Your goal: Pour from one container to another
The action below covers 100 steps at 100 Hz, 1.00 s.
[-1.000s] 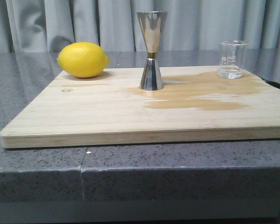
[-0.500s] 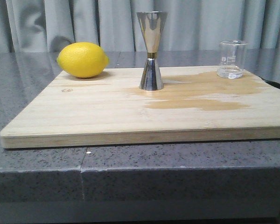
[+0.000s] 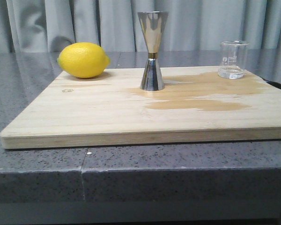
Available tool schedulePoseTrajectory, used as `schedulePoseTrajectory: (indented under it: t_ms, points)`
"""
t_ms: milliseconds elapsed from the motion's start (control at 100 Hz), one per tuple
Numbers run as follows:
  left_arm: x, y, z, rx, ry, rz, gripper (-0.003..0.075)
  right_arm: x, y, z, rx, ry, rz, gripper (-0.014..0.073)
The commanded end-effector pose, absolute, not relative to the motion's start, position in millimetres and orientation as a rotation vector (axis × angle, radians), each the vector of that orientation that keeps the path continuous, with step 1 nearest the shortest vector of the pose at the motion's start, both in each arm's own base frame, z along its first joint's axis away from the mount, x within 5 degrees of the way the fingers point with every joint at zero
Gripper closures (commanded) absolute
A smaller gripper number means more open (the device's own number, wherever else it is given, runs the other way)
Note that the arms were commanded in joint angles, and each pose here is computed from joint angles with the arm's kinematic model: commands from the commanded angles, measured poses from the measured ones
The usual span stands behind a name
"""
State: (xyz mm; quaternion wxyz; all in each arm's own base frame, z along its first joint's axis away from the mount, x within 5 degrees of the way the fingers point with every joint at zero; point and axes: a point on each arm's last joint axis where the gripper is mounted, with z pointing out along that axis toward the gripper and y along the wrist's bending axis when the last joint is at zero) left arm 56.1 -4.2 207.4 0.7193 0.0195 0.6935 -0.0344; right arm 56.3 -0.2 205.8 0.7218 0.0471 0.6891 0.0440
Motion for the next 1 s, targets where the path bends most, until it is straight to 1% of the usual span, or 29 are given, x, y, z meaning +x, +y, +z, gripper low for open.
schedulePoseTrajectory:
  t_ms: [0,30,390,490,990]
  points:
    - [55.3,-4.2,204.2,0.034,1.465,-0.085,0.0739,54.6,-2.3,210.6,0.111,1.384,0.086,0.0670]
    - [55.3,-4.2,204.2,0.034,1.465,-0.085,0.0739,54.9,-1.9,209.2,0.109,1.407,0.089,0.0670]
    - [55.3,-4.2,204.2,0.034,1.465,-0.085,0.0739,54.6,-1.3,210.6,0.102,1.392,0.093,0.0670]
    - [55.3,-4.2,204.2,0.034,1.465,-0.085,0.0739,54.4,0.8,211.7,0.046,1.383,0.067,0.0670]
    - [55.3,-4.2,204.2,0.034,1.465,-0.085,0.0739,54.4,0.8,211.7,0.046,1.383,0.067,0.0670]
